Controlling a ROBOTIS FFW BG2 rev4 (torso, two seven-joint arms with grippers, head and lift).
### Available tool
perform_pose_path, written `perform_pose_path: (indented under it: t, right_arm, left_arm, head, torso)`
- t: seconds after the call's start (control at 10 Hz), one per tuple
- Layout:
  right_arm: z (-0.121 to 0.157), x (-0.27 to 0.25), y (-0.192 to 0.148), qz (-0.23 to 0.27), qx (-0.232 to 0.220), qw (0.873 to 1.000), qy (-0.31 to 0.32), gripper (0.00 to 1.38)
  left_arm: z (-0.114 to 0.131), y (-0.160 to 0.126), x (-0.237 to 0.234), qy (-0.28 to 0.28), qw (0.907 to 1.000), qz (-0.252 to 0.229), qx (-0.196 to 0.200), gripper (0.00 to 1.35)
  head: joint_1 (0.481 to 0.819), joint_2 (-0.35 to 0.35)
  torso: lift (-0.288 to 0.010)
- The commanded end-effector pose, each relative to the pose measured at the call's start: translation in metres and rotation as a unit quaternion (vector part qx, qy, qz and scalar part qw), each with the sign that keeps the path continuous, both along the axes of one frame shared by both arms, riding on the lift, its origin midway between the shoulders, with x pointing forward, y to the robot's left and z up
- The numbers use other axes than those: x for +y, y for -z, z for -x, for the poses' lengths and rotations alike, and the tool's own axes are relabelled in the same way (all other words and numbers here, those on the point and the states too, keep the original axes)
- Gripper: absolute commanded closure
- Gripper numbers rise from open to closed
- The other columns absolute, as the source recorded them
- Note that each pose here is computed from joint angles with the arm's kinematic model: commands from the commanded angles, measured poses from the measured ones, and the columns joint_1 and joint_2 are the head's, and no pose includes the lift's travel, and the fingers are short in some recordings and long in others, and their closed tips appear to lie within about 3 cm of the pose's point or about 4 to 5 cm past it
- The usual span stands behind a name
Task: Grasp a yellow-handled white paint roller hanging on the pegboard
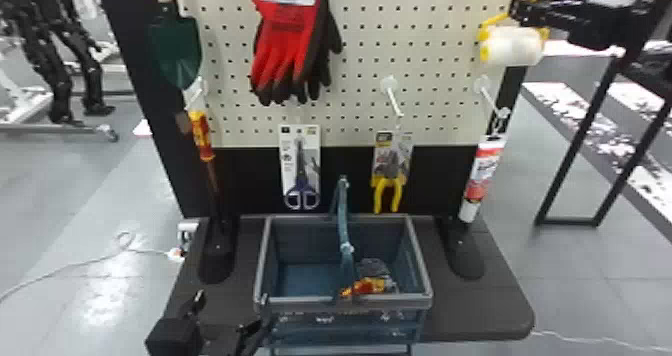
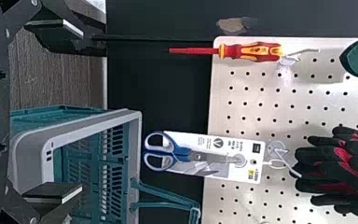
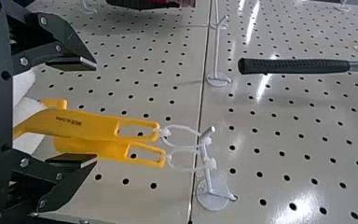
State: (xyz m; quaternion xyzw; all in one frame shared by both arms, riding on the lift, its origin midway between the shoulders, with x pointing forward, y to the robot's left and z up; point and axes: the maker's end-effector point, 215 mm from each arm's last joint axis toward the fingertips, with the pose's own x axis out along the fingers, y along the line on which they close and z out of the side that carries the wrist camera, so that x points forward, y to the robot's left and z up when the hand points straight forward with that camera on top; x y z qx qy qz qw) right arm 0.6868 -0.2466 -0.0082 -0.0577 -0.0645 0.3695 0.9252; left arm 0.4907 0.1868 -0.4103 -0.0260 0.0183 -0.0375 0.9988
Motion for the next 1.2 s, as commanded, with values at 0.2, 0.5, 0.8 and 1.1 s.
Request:
perform_pose_path:
  t: [0.2,0.5,0.8,1.1]
  right_arm:
    - [0.001,0.011,0.010,0.030,0.034,0.999,-0.028,0.69]
    - [0.000,0.013,0.003,0.021,0.039,0.998,-0.040,0.90]
    - [-0.007,-0.005,-0.004,0.018,0.041,0.999,-0.025,1.24]
    - [-0.008,-0.005,-0.001,0.016,0.043,0.999,-0.025,1.28]
  left_arm:
    - [0.003,0.003,0.001,0.000,1.0000,0.001,0.002,0.15]
    - [0.004,0.004,-0.001,0.002,1.0000,0.002,0.004,0.15]
    - [0.003,0.005,-0.004,0.004,1.0000,0.002,0.006,0.15]
    - [0.003,0.005,-0.005,0.005,1.0000,0.002,0.005,0.15]
  head:
    - [0.549,0.000]
    - [0.549,0.000]
    - [0.549,0.000]
    - [0.549,0.000]
  torso:
    - [-0.100]
    - [-0.100]
    - [-0.100]
    - [-0.100]
